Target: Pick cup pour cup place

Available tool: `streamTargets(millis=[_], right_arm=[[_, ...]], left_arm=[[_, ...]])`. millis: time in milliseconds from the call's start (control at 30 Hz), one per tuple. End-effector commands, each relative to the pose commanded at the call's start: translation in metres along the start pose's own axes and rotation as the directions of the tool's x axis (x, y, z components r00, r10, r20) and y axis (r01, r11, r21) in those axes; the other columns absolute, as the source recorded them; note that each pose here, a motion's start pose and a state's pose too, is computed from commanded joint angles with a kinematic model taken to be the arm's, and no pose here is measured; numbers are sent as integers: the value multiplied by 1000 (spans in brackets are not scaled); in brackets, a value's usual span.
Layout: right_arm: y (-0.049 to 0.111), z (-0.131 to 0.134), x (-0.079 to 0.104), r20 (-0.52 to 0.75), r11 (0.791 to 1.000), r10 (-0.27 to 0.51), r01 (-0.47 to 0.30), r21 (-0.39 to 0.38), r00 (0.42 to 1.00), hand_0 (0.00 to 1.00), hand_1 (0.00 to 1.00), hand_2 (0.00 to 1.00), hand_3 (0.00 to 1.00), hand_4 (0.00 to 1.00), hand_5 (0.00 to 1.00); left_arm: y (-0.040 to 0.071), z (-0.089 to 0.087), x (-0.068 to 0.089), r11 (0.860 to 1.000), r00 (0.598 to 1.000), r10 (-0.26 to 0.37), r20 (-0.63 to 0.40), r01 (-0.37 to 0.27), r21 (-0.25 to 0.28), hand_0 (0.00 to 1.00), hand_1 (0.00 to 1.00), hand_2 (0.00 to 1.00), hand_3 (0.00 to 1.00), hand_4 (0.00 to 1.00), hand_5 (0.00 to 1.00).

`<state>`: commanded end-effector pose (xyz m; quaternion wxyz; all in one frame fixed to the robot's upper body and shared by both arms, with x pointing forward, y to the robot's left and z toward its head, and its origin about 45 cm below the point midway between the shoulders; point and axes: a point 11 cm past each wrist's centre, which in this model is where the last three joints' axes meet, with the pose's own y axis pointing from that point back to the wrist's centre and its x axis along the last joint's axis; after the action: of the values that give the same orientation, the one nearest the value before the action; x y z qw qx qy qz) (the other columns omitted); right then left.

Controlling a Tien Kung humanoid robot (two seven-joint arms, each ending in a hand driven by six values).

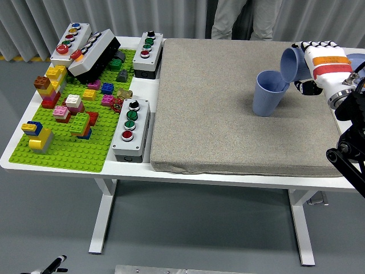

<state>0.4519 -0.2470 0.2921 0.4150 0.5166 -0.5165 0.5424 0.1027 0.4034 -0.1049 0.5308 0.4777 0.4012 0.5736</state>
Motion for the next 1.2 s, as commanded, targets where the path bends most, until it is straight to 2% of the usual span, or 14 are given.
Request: streamTargets(millis=[367,500,700,833,967,1200], right_arm=[[0,3,-4,29,1000,-11,12,-18,1000,894,723,618,707,765,228],[0,6,-9,106,999,-15,19,-42,994,894,723,618,707,765,228],[-1,10,-18,320,995,-3,35,-94,947,892,723,617,703,764,239],[-3,19,-21,468,990,23,45,-134,884,894,724,618,704,760,235],[-5,36,-18,617,981,79,48,-186,783,892,724,618,702,757,235],[-4,75,-15,812,953,210,70,-294,545,897,725,618,700,757,233]], left_arm=[[0,0,0,1000,1000,-1,0,1,1,840,827,896,789,644,998],[0,0,0,1000,1000,-1,0,1,1,840,827,896,789,644,998],[0,-1,-1,1000,1000,-2,0,2,4,840,827,896,788,644,998],[0,-3,-2,1000,1000,-3,0,3,7,840,827,896,788,644,998],[0,-5,-2,1000,1000,-4,-1,4,10,840,827,896,789,643,998],[0,-6,-2,1000,1000,-5,0,5,14,841,827,896,789,643,998]])
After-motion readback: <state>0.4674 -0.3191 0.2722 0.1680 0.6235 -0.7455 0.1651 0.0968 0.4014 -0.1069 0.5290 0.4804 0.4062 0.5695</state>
